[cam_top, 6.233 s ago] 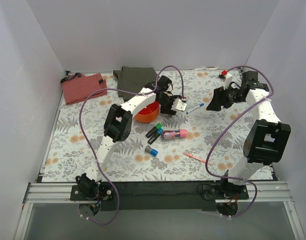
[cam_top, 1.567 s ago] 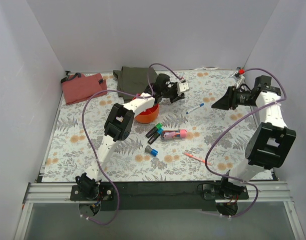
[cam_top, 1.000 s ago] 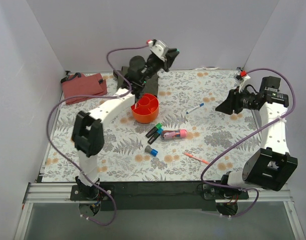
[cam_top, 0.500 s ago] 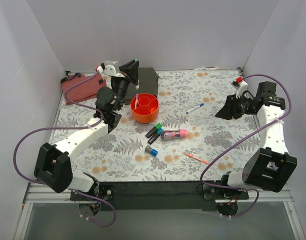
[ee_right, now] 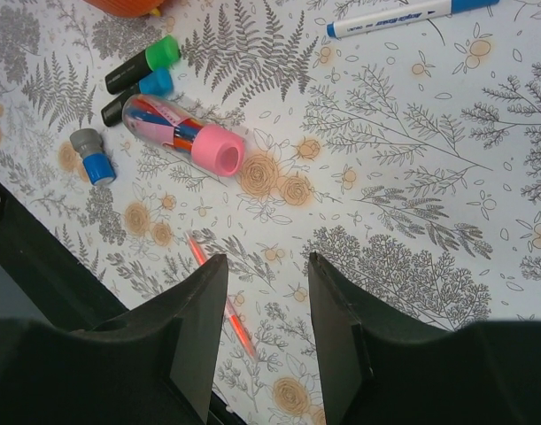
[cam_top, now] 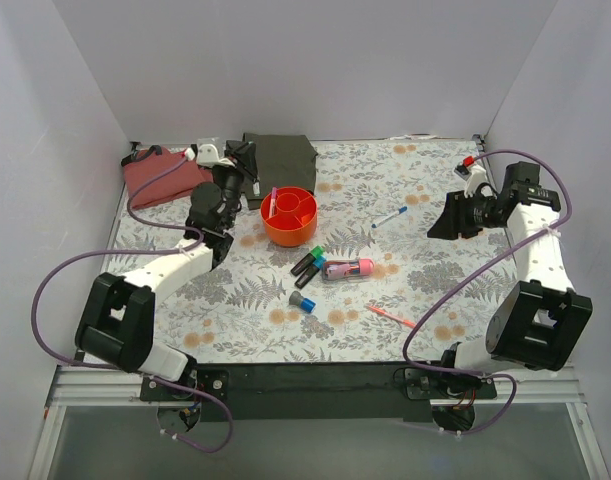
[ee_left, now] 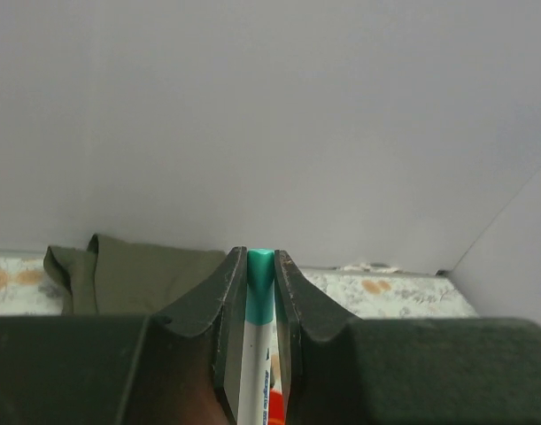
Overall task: Sort the stationery into containers
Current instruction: Place the pen in the storage box.
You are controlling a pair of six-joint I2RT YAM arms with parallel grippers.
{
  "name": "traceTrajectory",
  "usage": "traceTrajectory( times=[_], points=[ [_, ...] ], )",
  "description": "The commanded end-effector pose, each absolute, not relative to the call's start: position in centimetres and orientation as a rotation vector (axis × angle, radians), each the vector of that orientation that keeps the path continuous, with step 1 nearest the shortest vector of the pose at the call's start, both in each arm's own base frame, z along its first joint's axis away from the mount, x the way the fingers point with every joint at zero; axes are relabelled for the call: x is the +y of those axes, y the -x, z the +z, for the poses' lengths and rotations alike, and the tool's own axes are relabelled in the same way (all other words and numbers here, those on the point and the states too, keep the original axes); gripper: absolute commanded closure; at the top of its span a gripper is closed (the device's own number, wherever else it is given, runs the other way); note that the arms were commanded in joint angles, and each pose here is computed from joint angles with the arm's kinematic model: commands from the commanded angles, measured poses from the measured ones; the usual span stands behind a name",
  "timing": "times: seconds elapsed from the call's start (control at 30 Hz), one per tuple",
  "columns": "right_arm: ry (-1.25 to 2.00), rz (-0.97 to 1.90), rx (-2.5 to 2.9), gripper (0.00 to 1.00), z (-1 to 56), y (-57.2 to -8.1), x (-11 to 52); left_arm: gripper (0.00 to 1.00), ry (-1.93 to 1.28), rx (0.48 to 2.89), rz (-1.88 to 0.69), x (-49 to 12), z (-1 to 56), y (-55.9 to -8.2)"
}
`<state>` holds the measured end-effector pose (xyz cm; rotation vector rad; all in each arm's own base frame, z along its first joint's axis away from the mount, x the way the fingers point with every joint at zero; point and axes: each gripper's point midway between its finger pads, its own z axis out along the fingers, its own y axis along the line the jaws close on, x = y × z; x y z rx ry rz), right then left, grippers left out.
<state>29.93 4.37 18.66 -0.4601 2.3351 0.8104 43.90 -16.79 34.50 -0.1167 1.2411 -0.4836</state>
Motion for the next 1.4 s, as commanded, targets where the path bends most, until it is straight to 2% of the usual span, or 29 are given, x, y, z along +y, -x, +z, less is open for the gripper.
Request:
traceTrajectory(
  times=[0.0, 0.47, 0.7, 1.0, 1.1, 1.13, 1.27, 1.37],
  points=[
    [0.455, 0.791, 2.344, 0.50, 18.3, -30.6, 4.1, 1.00, 0.077, 1.286, -0.472, -17.3, 30.6, -44.7],
    [0.418, 0.793, 2.387, 0.50, 17.0, -30.5, 3.9, 1.00, 0.045, 1.343, -0.465, -18.7, 25.1, -48.9],
    [0.417, 0.787, 2.398, 0.50, 16.8, -31.1, 3.6, 1.00, 0.034, 1.403, -0.461, -19.0, 21.8, -49.5],
    [0.414, 0.795, 2.400, 0.49, 16.6, -31.7, 3.5, 1.00, 0.009, 1.420, -0.460, -19.5, 21.2, -49.8],
    [0.404, 0.798, 2.394, 0.46, 16.7, -32.0, 3.5, 0.82, -0.005, 1.432, -0.463, -19.7, 21.4, -49.8],
    [0.396, 0.800, 2.394, 0.46, 16.7, -32.1, 3.5, 0.69, -0.007, 1.449, -0.462, -19.7, 21.1, -49.7],
    [0.356, 0.802, 2.396, 0.44, 16.9, -32.7, 3.5, 0.61, -0.012, 1.481, -0.452, -19.4, 20.8, -49.6],
    [0.297, 0.824, 2.398, 0.43, 17.2, -33.2, 3.6, 0.59, -0.001, 1.472, -0.450, -18.9, 21.2, -49.4]
  ],
)
